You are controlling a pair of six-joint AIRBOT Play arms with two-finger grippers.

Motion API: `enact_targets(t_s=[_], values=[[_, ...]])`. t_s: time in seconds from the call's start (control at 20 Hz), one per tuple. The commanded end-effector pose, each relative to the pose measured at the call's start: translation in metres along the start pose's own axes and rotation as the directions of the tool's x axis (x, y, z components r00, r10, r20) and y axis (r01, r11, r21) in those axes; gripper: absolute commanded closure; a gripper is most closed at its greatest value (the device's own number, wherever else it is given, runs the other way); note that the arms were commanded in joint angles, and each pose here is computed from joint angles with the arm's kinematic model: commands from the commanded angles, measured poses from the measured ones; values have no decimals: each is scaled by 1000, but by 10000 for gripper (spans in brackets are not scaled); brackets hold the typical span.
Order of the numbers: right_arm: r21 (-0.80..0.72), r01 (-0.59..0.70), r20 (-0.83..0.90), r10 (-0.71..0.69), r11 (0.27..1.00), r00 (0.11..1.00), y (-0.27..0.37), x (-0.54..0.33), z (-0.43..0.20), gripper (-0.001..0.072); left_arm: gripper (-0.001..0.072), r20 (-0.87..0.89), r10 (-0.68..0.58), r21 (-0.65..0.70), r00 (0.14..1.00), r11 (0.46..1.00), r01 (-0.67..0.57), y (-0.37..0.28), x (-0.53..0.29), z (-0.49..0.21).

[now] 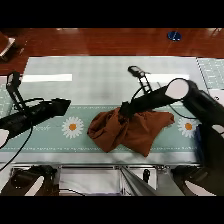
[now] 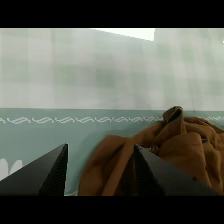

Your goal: Fold the shirts.

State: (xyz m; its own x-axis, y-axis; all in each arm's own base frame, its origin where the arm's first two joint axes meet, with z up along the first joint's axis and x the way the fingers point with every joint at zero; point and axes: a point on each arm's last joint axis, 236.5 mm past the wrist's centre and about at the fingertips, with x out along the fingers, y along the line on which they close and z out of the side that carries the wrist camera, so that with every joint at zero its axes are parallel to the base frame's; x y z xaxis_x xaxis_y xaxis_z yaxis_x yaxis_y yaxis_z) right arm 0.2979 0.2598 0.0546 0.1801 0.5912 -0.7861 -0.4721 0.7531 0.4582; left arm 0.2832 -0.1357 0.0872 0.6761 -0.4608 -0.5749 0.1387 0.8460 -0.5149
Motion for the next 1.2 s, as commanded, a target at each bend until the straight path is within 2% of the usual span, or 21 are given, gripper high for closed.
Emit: enact_targets(t_s=[0.0,0.1,0.2,0.25,0.35,0.45,0.55,0.7,0.75,0.8,0.95,1.15], values=[[134,258,177,-279,957,944,-93,-83,35,296,197,-115,-11,-92,993,996,0,-1,0,-19],[352,400,188,-482,846,856,-175,-152,7,296,199,-322,32,-129,946,989,-78,22,4,-63],[564,378,126,-529,734,839,-224,-170,-50,297,200,-465,10,-165,885,981,-98,37,18,-100],[651,318,99,-493,690,865,-233,-159,-82,297,200,-509,-22,-204,860,974,-96,40,29,-112],[724,191,89,-364,663,927,-226,-124,-123,297,200,-577,-150,-296,803,955,-34,29,53,-130],[736,117,78,-256,666,964,-209,-95,-142,298,200,-615,-269,-393,741,919,7,14,75,-148],[720,101,54,-200,687,978,-195,-80,-150,298,200,-645,-333,-421,687,906,44,-2,94,-164],[682,147,-32,-172,716,985,-182,-66,-165,298,206,-711,-328,-382,622,923,50,-15,115,-183],[688,163,-60,-169,707,984,-180,-61,-171,298,330,-721,-326,-372,611,927,56,-18,121,-184],[689,188,-102,-162,700,981,-178,-56,-181,298,697,-724,-326,-347,608,934,87,-21,126,-182],[680,224,-228,-90,698,970,-162,-39,-211,298,689,-718,-345,-322,604,935,151,-34,126,-169],[646,166,-242,-7,745,970,-135,-12,-201,299,689,-716,-352,-315,603,934,171,-38,126,-164]])
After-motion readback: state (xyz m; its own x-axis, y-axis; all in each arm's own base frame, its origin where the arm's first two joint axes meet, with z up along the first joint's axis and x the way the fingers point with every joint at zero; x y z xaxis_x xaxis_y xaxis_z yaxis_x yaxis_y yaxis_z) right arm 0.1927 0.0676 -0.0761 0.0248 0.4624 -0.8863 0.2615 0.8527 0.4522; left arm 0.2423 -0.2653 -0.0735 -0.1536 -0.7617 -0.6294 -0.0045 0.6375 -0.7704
